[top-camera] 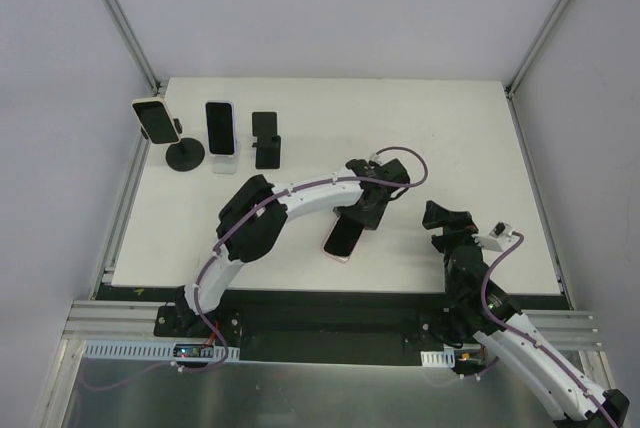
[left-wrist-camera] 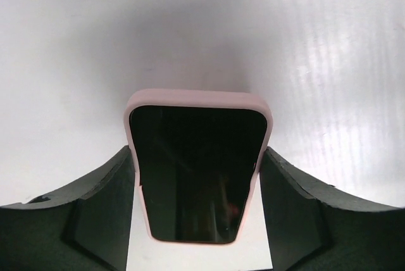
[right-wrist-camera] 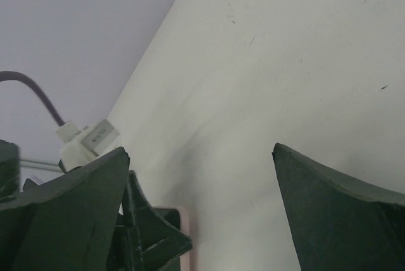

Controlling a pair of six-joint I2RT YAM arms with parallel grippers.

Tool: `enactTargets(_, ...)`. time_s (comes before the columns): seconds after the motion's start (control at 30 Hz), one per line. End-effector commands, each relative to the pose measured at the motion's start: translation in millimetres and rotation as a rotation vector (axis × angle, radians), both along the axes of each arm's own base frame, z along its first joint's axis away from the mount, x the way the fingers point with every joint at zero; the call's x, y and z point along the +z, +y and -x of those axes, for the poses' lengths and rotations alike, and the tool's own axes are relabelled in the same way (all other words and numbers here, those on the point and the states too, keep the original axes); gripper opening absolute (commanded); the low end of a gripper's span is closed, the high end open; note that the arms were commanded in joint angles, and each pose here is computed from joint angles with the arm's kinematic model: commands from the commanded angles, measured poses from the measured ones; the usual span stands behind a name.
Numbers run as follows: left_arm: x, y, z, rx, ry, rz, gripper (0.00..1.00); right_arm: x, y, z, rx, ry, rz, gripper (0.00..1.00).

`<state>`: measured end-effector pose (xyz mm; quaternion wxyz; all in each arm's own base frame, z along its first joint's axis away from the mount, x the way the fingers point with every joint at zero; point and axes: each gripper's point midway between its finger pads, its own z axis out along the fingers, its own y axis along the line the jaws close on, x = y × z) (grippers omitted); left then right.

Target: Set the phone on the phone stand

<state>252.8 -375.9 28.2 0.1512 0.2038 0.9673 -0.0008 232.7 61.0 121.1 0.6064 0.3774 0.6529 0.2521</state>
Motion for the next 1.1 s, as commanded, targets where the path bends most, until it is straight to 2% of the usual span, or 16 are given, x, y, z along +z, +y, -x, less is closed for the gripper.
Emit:
enactTargets(0.0,105,31,-44,0.062,-0.312,0.063,0.00,-56,-5,6,0.003,0.115,0.102,0.99)
enactTargets(0.17,177,73,-90,0.184,-0.555,0.153,0.00,-55,-4,5,0.008,0.117,0.114,0.99)
enactTargets(0.23,188,105,-113,0.264,-0.627,0.148,0.00,-56,-4,6,0.011,0.120,0.115,0.99)
enactTargets(0.27,215,114,-128,0.296,-0.718,0.210,0.00,-56,-4,5,0.010,0.120,0.115,0.99)
enactTargets(0.33,226,151,-149,0.368,-0.782,0.241,0.00,-56,-4,5,0.010,0.122,0.117,0.99)
enactTargets(0.37,233,160,-160,0.371,-0.825,0.260,0.00,-55,-3,5,0.011,0.119,0.114,0.99)
enactTargets(0.4,249,158,-172,0.374,-0.885,0.340,0.00,-54,-3,5,0.011,0.119,0.114,0.99)
enactTargets(0.47,253,184,-189,0.381,-0.945,0.341,0.00,-55,-3,5,0.012,0.121,0.117,0.99)
enactTargets(0.5,266,188,-201,0.390,-1.002,0.387,0.00,-55,-4,5,0.012,0.123,0.120,0.99)
enactTargets(0.67,262,230,-244,0.431,-1.058,0.332,0.00,-56,-4,5,0.011,0.124,0.122,0.99)
enactTargets(0.87,245,233,-274,0.416,-1.044,0.321,0.00,-57,-3,5,0.014,0.124,0.122,0.99)
enactTargets(1.07,223,234,-284,0.398,-1.034,0.340,0.00,-57,-4,4,0.011,0.128,0.125,0.99)
